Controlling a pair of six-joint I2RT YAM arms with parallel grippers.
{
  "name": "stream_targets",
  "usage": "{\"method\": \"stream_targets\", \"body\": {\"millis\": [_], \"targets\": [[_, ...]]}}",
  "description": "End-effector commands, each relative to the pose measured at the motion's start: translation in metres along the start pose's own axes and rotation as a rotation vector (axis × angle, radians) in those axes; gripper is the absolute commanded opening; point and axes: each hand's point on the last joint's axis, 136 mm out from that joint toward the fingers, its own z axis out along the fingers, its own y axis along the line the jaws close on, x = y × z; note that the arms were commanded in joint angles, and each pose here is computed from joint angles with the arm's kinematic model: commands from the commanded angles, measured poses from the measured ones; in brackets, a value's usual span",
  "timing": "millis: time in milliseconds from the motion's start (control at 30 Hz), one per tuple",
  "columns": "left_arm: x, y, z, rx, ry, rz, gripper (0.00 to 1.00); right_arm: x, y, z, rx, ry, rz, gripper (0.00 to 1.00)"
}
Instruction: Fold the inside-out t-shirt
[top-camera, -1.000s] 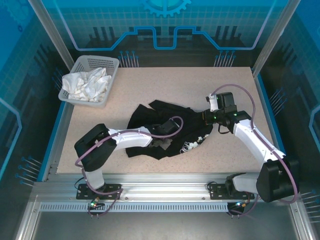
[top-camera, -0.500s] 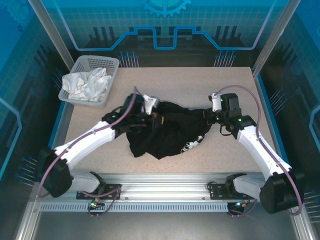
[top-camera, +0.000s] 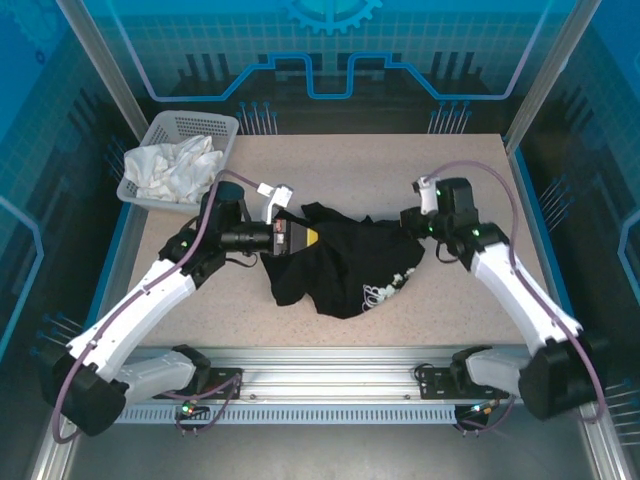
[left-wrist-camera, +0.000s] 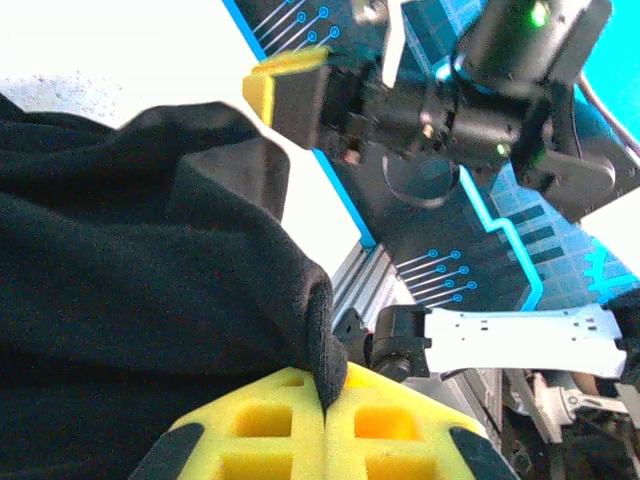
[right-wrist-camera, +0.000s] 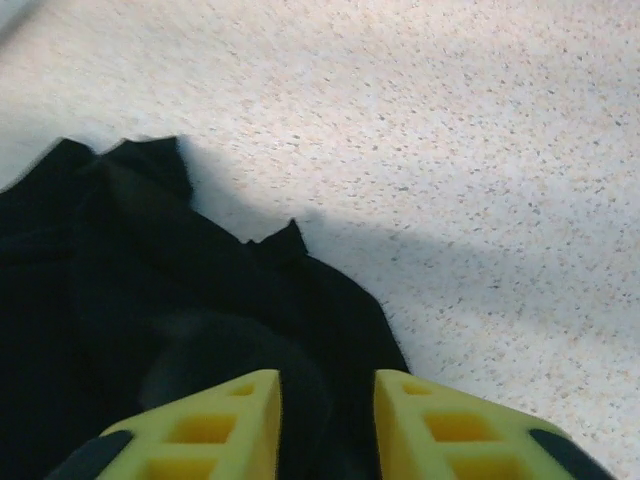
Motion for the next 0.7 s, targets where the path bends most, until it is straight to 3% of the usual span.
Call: {"method": "stream_targets", "body": {"millis": [0,100,333,467,667], "targets": [[-0.010,-0.004,0.008,0.062,0.015,-0.033,0.00,0.009,-0.001,0.000,0.055,0.068,-0.040,0.44],[-0.012,0.000,0.013,0.056,0.017,-0.042,0.00,0.006,0.037,-0.023,-0.072,-0.048,-0.167,0.55],[-0.012,0.008,0.018,0.043,0.027,-0.054,0.00,0.045,0.139,-0.054,-0.422,-0.175,-0.362,0.63],[-0.011,0.007,0.017,0.046,0.030,-0.053,0.00,0.055,0.161,-0.038,-0.408,-0.184,-0.397,0.70],[-0.007,0.007,0.015,0.042,0.030,-0.049,0.00,0.050,0.166,-0.014,-0.377,-0.175,-0.384,0.65]]}}
